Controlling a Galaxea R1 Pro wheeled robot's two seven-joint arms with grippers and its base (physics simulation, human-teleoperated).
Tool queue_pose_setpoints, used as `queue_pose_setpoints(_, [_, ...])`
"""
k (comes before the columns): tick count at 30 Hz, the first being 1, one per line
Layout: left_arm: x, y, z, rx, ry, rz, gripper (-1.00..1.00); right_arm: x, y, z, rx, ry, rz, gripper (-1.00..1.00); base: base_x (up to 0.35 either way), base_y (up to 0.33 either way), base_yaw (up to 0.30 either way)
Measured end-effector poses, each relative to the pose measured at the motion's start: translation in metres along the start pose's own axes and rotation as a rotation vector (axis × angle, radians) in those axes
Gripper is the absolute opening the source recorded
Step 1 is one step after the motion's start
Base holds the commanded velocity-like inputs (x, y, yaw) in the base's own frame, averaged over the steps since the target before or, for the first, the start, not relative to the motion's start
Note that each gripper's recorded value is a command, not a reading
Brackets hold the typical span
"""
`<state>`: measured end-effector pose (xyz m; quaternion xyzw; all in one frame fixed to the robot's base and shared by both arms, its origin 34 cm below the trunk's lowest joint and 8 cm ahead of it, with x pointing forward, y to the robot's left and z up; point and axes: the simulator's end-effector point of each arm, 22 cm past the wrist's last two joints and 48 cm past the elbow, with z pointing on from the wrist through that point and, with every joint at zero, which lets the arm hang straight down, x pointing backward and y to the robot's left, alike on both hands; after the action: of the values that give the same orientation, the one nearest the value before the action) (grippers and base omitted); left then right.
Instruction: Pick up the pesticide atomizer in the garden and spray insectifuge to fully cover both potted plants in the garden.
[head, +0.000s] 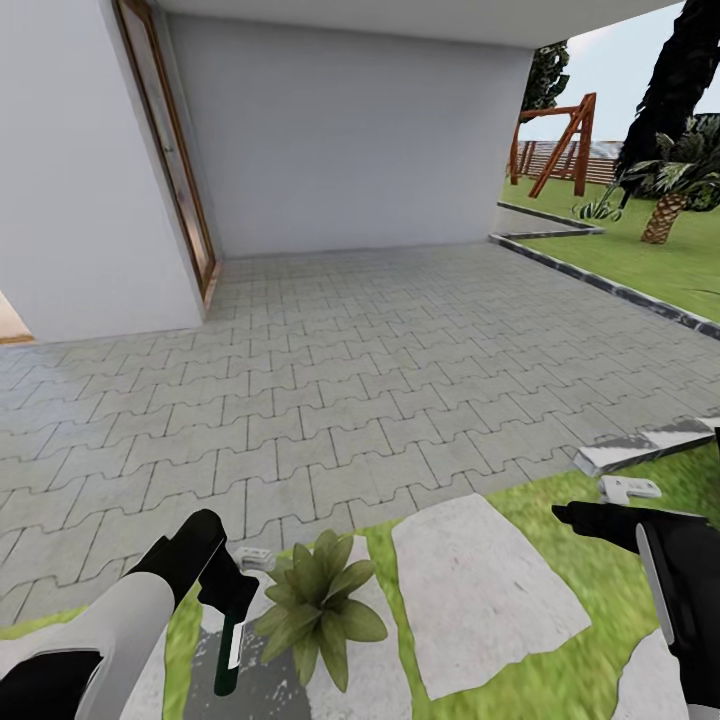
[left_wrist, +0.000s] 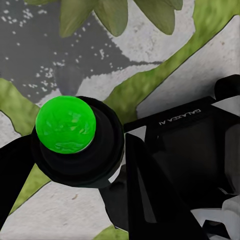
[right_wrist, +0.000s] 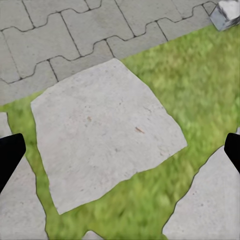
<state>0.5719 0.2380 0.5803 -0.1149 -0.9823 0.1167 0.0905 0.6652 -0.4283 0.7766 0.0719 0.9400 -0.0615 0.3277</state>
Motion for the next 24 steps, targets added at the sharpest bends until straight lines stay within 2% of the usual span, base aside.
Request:
queue_pose_setpoints(15, [-0.0001, 0.0000, 0.0000, 0.000, 0.000, 0.000, -1.00, -0.0002, -0.0015, -0.0001, 0.002, 0.000, 0.000, 1.00, 0.000, 0.000, -0.001])
queue_pose_setpoints(24, [-0.0001, 0.0000, 0.0000, 0.000, 0.000, 0.000, -1.00, 0.0000, -0.0010, -0.0001, 0.002, 0.000, -0.001, 1.00, 0.000, 0.000, -0.162])
